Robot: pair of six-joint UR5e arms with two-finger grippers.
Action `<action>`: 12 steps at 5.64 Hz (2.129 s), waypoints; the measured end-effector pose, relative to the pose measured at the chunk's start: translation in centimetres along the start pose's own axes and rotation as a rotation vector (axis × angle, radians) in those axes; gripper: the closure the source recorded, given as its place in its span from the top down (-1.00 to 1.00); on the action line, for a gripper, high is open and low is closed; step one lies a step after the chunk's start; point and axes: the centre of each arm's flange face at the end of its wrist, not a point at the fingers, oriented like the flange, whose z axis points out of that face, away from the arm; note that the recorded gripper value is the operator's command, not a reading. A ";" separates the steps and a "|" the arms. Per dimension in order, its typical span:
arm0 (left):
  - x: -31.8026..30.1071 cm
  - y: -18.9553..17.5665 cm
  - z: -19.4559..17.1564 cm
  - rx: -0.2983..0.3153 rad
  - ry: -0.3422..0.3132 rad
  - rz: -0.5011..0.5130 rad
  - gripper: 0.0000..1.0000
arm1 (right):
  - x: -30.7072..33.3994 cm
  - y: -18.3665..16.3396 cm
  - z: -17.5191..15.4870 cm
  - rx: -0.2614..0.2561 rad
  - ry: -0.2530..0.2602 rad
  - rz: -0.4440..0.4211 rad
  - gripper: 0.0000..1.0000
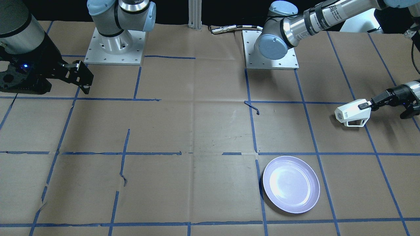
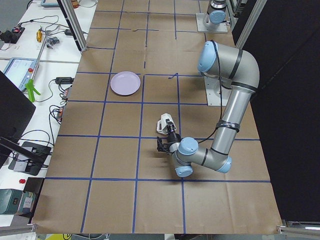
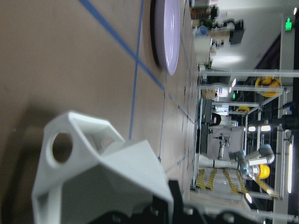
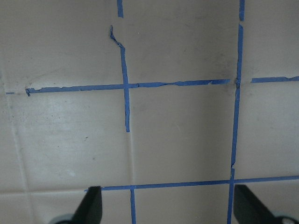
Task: Flip cup and place on plate
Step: 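Lift the mug with the left gripper and rotate it upright, then carry the mug with the left gripper over the lavender plate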
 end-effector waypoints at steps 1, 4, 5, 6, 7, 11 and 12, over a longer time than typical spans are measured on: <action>2.4 0.0 -0.5 0.002 0.006 -0.007 -1.00 | 0.0 0.0 0.0 0.001 0.000 0.000 1.00; 18.3 -0.5 -1.8 0.020 -0.103 -0.050 -1.00 | 0.0 0.0 0.0 0.000 0.000 0.000 1.00; 23.7 -0.9 -0.4 0.021 -0.195 -0.059 -1.00 | 0.0 0.0 0.0 0.000 0.000 0.000 1.00; 29.0 -2.2 2.3 0.019 -0.331 -0.057 -1.00 | 0.0 0.0 0.0 0.001 0.000 0.000 1.00; 33.8 -4.2 6.2 0.007 -0.494 -0.038 -1.00 | 0.0 0.0 0.0 0.000 0.000 0.000 1.00; 46.8 -10.3 32.4 -0.119 -1.097 0.256 -1.00 | 0.0 0.0 0.0 0.001 0.000 0.001 1.00; 48.5 -9.9 39.1 -0.160 -1.197 0.374 -1.00 | 0.0 0.0 0.0 0.000 0.000 0.000 1.00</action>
